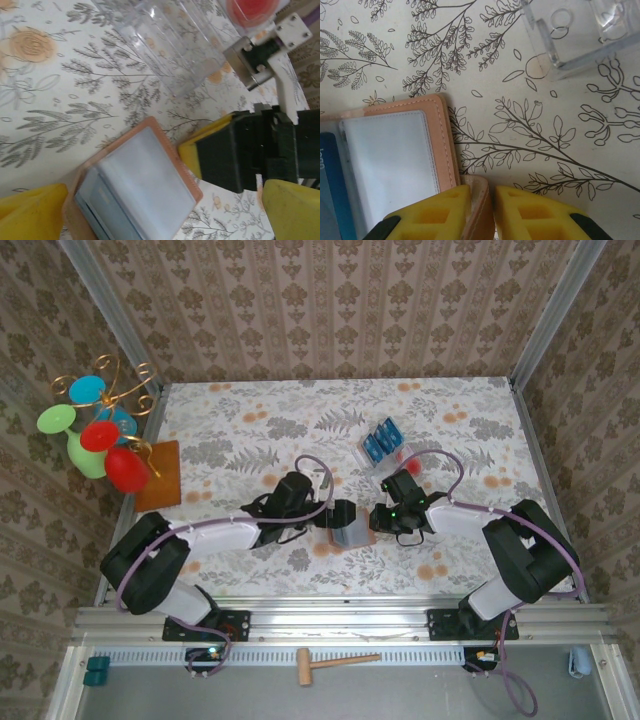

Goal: Put the credit cards into the card holder
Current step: Close the card holder at the center of the table.

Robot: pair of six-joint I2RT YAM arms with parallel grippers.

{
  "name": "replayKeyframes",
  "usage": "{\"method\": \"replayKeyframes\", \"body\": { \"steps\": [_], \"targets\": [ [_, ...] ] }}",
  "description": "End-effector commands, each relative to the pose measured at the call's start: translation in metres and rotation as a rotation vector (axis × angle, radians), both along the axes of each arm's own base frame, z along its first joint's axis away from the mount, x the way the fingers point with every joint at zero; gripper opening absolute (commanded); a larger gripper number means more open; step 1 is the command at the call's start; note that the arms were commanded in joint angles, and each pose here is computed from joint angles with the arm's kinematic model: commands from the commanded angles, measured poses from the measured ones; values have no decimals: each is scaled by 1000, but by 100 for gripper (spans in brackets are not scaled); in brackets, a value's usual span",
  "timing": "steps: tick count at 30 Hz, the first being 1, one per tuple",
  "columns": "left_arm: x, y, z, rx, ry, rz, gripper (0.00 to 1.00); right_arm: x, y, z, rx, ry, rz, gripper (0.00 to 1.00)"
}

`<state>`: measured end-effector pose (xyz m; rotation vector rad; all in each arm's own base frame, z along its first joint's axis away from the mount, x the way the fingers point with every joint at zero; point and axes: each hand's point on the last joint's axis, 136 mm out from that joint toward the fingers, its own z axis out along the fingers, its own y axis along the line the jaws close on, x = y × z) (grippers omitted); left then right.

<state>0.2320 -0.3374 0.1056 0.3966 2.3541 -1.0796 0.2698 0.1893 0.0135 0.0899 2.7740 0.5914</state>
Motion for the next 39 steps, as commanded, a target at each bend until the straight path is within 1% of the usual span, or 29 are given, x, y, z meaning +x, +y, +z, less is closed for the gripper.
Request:
{"method": "replayKeyframes", "body": {
  "steps": [1, 6, 8, 13, 15, 16, 17, 20, 23, 26, 28, 32, 36, 39],
  "targets": [
    [-2, -19, 20, -68, -1, -26, 100, -14, 12, -18, 10, 58, 41, 21],
    [-2, -31, 19, -86, 4, -26, 100, -13, 12, -10, 15, 44, 38, 21],
    [1, -36, 18, -93, 6, -24, 100, -11, 11, -2, 18, 29, 35, 22],
    [5, -48, 14, -99, 13, -22, 100, -8, -9, 20, 1, -8, -9, 38],
    [6, -51, 12, -99, 18, -18, 100, -9, -22, 24, -26, -5, -28, 43],
    [8, -52, 11, -99, 19, -15, 100, -9, -28, 35, -28, -30, -39, 46],
    [8, -53, 10, -96, 21, -12, 100, -11, -35, 37, -42, -29, -52, 46],
    [11, -56, 11, -100, 27, -1, 100, -17, -49, 45, -47, -38, -79, 46],
    [10, -65, 18, -132, 28, 10, 100, -26, -58, 51, -39, -49, -104, 45],
    [6, -80, 25, -136, 20, 11, 100, -34, -66, 55, -18, -59, -137, 43],
    [5, -90, 21, -124, 46, 18, 100, -39, -68, 57, -9, -63, -147, 41],
    [1, -112, 17, -152, 60, 6, 100, -46, -71, 57, 2, -61, -157, 39],
    [5, -102, 23, -138, 40, 35, 100, -50, -69, 53, 10, -44, -144, 39],
    [8, -84, 22, -115, 28, 48, 100, -50, -63, 46, 32, -24, -128, 43]
  ]
}}
